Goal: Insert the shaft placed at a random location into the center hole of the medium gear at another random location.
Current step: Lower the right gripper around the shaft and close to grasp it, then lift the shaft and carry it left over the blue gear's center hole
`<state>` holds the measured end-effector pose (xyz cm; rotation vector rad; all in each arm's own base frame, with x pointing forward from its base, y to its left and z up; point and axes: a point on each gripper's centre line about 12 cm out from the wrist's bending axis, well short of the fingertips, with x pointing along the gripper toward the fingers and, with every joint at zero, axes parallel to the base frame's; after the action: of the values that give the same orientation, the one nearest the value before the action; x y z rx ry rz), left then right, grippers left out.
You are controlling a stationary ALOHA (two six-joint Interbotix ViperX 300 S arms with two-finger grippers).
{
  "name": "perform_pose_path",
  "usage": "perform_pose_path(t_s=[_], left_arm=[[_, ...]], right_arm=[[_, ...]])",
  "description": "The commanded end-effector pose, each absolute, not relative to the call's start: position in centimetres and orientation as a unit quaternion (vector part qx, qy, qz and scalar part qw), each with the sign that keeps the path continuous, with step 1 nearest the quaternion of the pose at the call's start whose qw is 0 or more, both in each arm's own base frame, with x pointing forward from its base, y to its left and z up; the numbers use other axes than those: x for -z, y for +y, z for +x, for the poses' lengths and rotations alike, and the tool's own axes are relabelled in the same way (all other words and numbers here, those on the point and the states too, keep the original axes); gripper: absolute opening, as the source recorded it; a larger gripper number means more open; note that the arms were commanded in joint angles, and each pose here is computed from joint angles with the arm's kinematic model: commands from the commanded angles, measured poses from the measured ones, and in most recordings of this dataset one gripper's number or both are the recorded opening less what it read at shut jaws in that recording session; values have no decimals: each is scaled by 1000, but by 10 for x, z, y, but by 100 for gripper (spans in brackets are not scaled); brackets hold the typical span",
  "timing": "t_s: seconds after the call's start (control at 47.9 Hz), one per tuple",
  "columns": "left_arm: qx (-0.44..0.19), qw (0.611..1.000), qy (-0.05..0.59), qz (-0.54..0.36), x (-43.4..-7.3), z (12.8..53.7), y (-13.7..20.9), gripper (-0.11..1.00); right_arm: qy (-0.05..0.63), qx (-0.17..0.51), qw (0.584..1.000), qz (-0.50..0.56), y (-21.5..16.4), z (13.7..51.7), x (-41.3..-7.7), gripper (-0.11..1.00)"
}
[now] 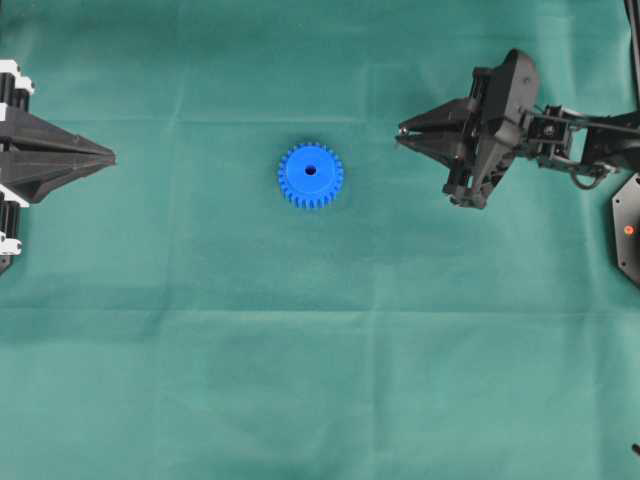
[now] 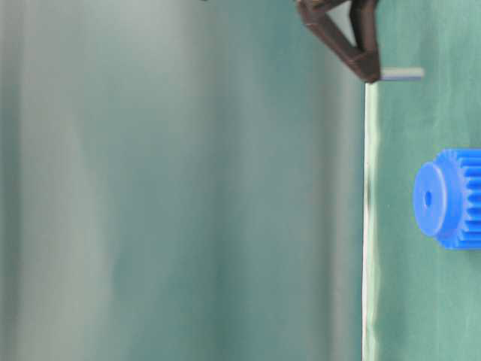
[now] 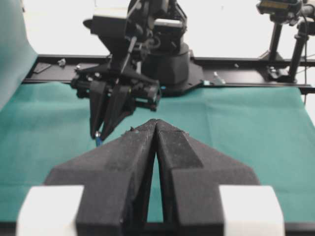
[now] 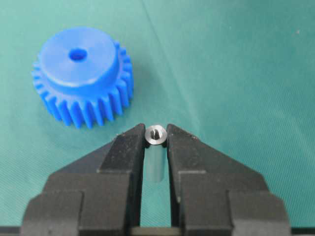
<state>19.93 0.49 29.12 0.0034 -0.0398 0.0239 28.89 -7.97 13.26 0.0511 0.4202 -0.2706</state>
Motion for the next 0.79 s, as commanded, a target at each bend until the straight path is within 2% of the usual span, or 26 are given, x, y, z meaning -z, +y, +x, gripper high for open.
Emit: perform_pose_path(t_s=[0.0,0.584,0.772], left_arm=[[-13,1000,-28,3,-297,201,6,0],[-13,1000,-18,0,-295,201,6,0],[-13,1000,-18,0,-294,202,6,0]], right_arm=[[189,127,974,19,-77,295,-152,14],[184,124,975,20,-74,296,-157,14],[180,116,977,23,-70,309,-158,14]])
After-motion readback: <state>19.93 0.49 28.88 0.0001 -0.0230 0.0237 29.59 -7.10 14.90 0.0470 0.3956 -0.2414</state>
